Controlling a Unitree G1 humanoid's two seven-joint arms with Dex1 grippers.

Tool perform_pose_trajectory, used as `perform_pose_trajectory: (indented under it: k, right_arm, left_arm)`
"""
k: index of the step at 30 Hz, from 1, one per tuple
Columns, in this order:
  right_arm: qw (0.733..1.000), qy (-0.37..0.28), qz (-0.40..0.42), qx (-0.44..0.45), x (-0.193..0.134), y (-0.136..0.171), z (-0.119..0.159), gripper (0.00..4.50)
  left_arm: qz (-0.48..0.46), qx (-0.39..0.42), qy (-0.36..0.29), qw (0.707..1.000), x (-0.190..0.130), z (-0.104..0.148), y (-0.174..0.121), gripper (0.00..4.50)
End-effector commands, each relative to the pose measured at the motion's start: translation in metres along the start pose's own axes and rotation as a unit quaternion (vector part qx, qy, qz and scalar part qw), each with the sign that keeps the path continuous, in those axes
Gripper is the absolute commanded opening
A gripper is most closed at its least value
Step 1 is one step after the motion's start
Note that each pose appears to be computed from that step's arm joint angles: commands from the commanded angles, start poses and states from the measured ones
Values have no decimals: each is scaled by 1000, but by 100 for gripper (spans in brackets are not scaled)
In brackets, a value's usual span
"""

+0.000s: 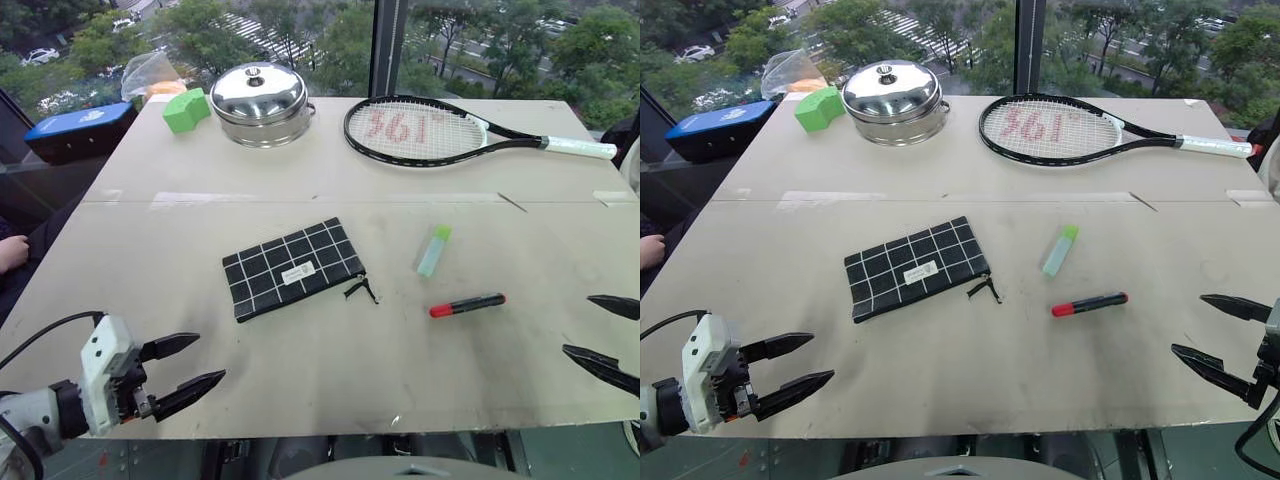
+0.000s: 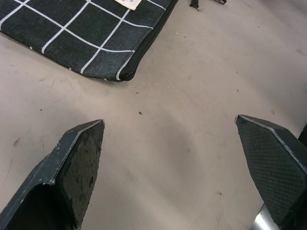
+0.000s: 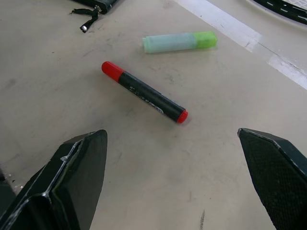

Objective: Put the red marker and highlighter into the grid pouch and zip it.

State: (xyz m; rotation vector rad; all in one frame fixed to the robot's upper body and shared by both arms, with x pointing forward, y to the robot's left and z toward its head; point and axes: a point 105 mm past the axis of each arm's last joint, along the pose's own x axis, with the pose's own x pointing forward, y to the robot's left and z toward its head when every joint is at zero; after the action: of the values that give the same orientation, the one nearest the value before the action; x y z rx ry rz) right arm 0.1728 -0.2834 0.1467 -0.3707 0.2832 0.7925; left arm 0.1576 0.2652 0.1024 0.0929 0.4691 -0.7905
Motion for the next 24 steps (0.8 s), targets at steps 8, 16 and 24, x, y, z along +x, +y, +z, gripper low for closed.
perform_pose_trajectory:
  k: [8,16,24]
  right_arm:
    - [988,-139,60,-12,46,47,49,443]
    - [978,-158,134,-17,56,75,67,443]
    - [965,-174,192,-36,58,97,80,443]
  left_arm:
    - [111,176,-26,978,22,28,43,444]
    - [69,392,9,917,42,6,37,444]
    - [122,465,14,877,81,13,54,444]
